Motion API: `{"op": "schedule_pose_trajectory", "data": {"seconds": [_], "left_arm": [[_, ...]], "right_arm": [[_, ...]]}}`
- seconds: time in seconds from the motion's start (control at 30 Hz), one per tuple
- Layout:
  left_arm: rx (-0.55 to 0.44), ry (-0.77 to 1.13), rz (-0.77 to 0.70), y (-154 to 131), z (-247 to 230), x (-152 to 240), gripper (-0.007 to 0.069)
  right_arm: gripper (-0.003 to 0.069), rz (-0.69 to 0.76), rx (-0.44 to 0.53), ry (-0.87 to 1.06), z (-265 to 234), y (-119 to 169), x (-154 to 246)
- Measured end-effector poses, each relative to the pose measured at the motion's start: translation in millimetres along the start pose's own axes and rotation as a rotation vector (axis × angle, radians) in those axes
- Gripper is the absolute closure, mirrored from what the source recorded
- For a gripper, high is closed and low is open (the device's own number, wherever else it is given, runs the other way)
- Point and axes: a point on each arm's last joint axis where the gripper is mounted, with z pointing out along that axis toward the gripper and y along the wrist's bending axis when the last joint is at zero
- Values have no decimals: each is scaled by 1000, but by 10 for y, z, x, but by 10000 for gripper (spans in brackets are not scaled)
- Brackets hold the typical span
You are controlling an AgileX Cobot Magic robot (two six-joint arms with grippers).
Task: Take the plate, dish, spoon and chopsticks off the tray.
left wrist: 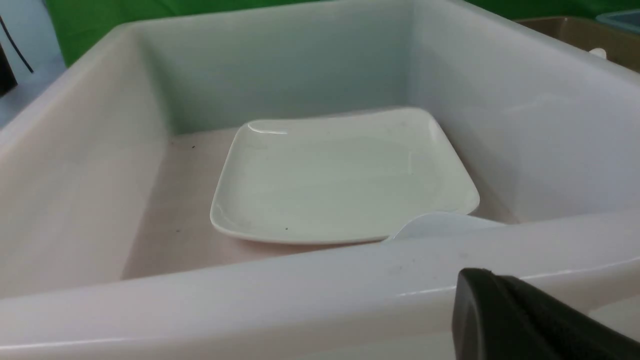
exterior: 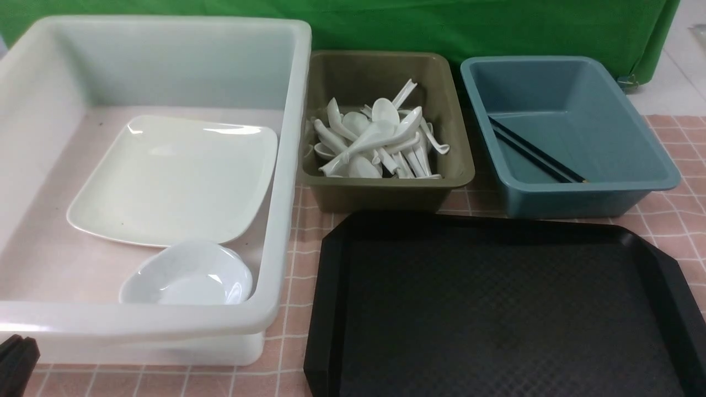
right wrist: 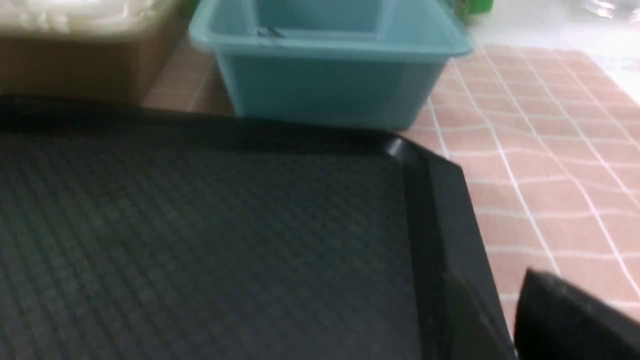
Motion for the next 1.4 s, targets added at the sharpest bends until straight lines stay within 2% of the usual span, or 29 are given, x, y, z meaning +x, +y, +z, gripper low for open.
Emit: {"op": "schedule_pose_trajectory", "data": {"seconds": [1.4], "left_arm": [[-4,0,1,3,0,-1,620]], "right_arm": [[417,23,0,1,0,0,1]]}}
